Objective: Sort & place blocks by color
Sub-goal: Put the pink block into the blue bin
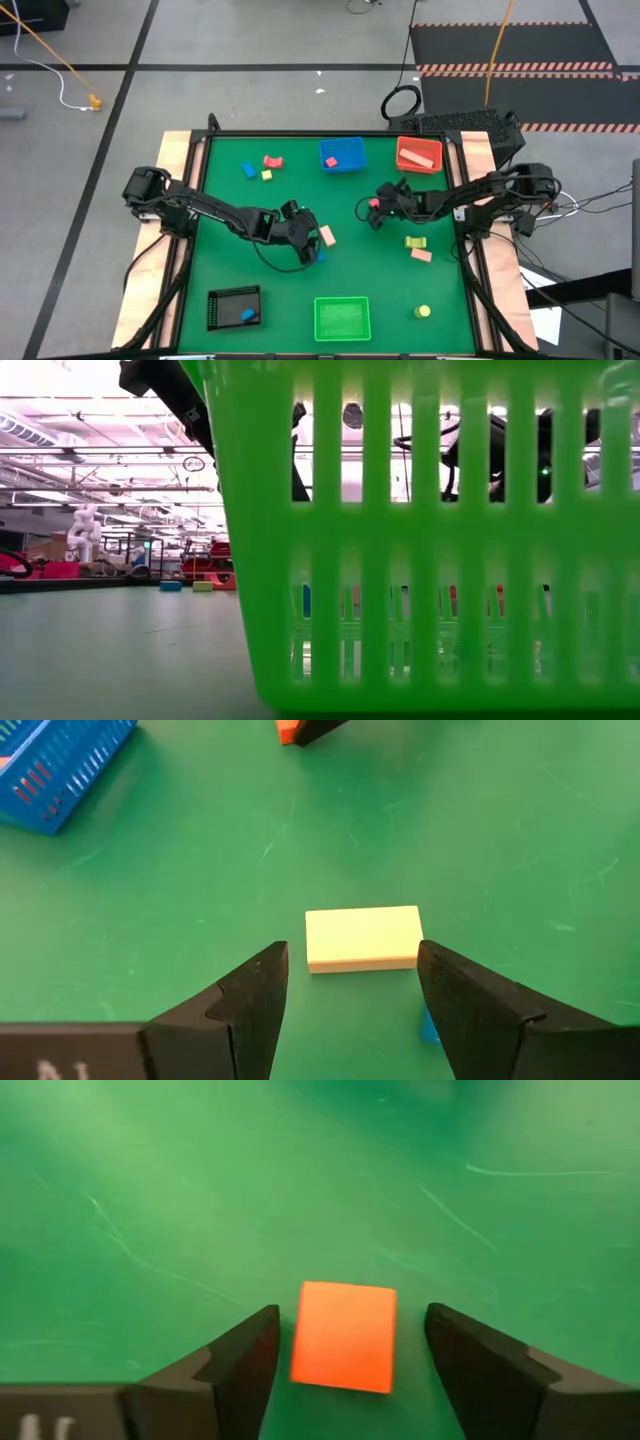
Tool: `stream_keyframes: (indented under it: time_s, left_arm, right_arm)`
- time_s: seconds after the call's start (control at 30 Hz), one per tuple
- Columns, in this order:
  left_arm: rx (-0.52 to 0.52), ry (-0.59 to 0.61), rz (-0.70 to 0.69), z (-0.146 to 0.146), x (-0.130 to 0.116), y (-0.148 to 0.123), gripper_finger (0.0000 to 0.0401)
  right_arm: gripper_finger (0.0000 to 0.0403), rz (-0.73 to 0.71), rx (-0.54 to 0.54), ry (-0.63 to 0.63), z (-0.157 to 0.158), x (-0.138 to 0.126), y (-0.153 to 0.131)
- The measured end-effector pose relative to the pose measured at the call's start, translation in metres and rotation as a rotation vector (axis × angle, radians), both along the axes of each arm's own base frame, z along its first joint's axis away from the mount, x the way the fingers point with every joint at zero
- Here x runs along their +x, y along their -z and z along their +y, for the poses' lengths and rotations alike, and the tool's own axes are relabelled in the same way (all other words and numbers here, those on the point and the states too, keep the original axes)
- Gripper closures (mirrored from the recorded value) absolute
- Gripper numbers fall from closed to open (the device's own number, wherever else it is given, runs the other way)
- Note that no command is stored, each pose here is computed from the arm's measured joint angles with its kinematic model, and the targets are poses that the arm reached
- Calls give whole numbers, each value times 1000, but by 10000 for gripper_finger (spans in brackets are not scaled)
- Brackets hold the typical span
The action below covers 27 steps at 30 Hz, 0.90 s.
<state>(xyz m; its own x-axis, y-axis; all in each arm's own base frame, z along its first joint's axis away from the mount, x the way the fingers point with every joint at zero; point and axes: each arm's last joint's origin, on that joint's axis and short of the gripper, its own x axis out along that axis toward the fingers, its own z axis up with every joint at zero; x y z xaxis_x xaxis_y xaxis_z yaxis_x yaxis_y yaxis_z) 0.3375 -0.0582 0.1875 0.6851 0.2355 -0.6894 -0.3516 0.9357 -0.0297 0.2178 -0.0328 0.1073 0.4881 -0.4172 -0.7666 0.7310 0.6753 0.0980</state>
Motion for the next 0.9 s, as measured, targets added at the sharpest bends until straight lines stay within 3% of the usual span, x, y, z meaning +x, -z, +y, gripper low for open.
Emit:
stream_keyframes:
  time_s: [0.23,0.37,0.67,0.9]
  left_arm:
    - [3,3,1,0,0,0,176]
    - [7,-1,0,0,0,0,176]
    - [26,-33,-1,9,1,0,176]
    - [23,-78,-40,24,6,-3,176]
  right_arm:
    - [290,-19,-8,6,0,0,0]
    - [290,-100,-7,-37,-2,8,-5]
    - [290,-470,-115,-107,-32,34,-44]
    - [290,-514,-182,-64,-79,38,-64]
